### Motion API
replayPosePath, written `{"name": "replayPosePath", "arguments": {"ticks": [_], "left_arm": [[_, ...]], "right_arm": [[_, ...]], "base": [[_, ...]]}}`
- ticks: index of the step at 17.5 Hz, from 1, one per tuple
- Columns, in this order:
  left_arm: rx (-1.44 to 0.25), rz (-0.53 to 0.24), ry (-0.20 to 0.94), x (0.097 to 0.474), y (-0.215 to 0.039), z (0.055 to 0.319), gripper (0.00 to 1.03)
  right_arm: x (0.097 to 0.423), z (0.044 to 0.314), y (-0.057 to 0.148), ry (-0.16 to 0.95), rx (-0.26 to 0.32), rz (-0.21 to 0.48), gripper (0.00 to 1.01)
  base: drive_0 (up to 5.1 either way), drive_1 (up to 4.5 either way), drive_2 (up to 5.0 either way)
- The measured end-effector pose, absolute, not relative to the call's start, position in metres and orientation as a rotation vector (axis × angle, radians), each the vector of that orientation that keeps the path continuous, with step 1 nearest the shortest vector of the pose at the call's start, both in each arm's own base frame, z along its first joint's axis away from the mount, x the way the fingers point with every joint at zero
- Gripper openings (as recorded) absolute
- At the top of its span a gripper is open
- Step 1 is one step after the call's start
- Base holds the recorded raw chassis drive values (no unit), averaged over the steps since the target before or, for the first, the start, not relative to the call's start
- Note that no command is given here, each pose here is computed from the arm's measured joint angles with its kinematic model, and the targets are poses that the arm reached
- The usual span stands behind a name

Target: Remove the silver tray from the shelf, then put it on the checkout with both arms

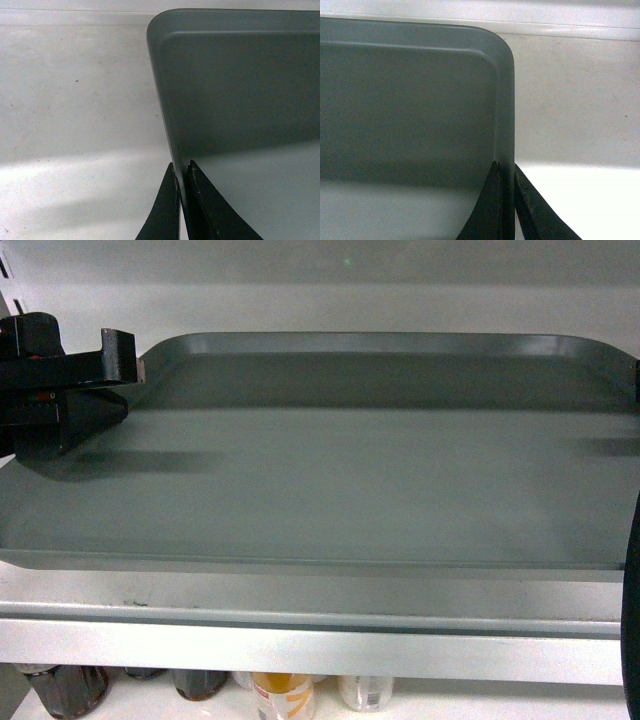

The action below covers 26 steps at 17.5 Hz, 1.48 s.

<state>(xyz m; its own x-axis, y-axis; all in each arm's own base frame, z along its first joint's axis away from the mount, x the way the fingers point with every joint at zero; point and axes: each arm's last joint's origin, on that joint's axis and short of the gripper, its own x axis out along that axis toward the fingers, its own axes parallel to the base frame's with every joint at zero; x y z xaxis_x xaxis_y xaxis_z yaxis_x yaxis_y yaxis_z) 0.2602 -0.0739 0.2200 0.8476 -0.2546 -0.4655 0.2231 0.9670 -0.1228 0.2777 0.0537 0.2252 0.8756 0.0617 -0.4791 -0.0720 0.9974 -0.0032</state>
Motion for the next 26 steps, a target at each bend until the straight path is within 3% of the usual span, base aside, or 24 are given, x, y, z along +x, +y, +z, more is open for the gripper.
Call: {"name": "replayPosePath", "arguments": {"ticks": [18, 26], "left_arm": [[-0.065, -0.252, 0.501, 0.2601, -0.0740, 0.2199, 0.03], [-0.065, -0.253, 0.500, 0.2602, -0.0740, 0.2200, 0.03]], "right_arm": [[0.2777, 0.2252, 0.0537, 0.500, -0.022, 0.070, 0.03], [0.2778, 0.2252, 0.0536, 0.499, -0.022, 0.070, 0.03]], "base": [[0.0, 0.00, 0.0], [0.1, -3.14, 3.3]]}}
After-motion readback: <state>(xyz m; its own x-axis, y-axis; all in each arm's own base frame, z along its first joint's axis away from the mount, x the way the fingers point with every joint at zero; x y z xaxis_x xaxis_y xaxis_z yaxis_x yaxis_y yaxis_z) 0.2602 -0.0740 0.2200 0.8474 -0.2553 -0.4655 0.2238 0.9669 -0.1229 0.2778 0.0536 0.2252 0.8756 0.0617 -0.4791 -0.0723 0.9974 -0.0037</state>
